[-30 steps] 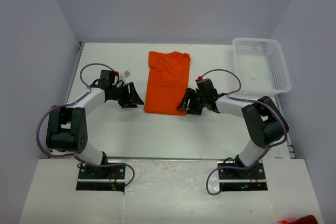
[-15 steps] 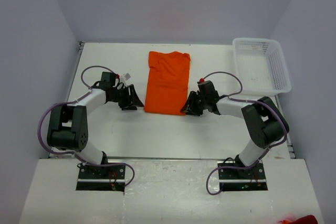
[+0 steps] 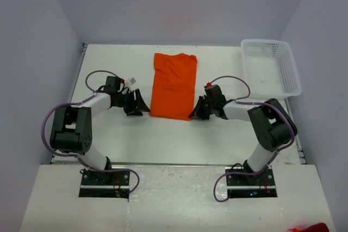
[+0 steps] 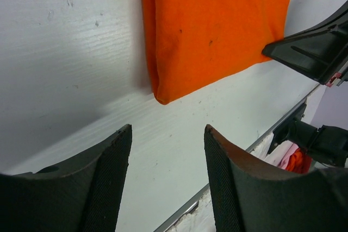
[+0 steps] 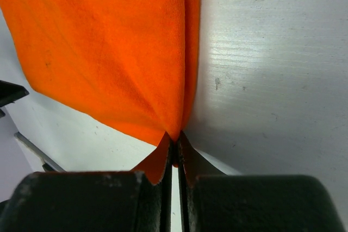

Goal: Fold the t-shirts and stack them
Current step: Grab one side of the 2/3 rectangular tshirt with both arms

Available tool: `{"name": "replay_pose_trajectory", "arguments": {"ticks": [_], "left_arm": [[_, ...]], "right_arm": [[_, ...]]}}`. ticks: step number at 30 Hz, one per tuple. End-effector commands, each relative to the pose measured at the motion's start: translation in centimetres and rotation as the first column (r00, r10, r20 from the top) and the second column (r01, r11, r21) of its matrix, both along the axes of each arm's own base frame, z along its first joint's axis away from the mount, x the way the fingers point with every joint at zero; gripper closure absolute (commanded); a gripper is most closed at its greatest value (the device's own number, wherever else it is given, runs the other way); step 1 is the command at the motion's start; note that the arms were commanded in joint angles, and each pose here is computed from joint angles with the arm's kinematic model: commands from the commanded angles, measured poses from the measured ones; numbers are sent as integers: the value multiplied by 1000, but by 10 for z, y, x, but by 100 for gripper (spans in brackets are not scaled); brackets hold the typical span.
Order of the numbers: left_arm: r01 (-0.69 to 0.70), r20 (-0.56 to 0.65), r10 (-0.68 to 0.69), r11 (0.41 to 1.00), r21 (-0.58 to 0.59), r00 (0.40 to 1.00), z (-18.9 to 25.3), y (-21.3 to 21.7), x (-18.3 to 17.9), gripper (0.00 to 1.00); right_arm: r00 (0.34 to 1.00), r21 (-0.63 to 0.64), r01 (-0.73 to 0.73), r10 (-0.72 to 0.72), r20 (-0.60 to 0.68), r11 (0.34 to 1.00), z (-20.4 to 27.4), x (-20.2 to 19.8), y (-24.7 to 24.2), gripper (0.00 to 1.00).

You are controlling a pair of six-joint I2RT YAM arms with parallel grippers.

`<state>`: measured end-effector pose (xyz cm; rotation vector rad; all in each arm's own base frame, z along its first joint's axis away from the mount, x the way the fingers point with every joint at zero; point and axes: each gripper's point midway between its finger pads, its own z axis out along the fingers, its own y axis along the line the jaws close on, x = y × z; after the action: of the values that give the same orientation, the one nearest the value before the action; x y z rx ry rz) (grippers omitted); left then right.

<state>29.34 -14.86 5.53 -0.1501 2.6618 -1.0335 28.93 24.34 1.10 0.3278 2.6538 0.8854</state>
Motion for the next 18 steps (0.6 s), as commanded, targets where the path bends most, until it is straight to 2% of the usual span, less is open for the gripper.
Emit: {"name": "replay_pose_trajectory", "arguments": {"ticks": [1, 5, 10, 18], "left_arm": [[7, -14, -8, 998, -63, 1000, -5, -7, -3, 43], [14, -41, -18, 994, -105, 999, -12, -12, -7, 42], [8, -51, -12, 996, -87, 999, -21, -10, -5, 42], [-15, -50, 12, 997, -76, 999, -24, -13, 17, 45]], "right_arm": [[998, -78, 4, -8, -56, 997, -20, -18, -15, 100], [998, -84, 0, -5, -56, 996, -20, -17, -15, 100], [998, -75, -8, 3, -59, 997, -21, -18, -13, 100], [998, -70, -9, 5, -57, 997, -19, -18, -12, 100]]}}
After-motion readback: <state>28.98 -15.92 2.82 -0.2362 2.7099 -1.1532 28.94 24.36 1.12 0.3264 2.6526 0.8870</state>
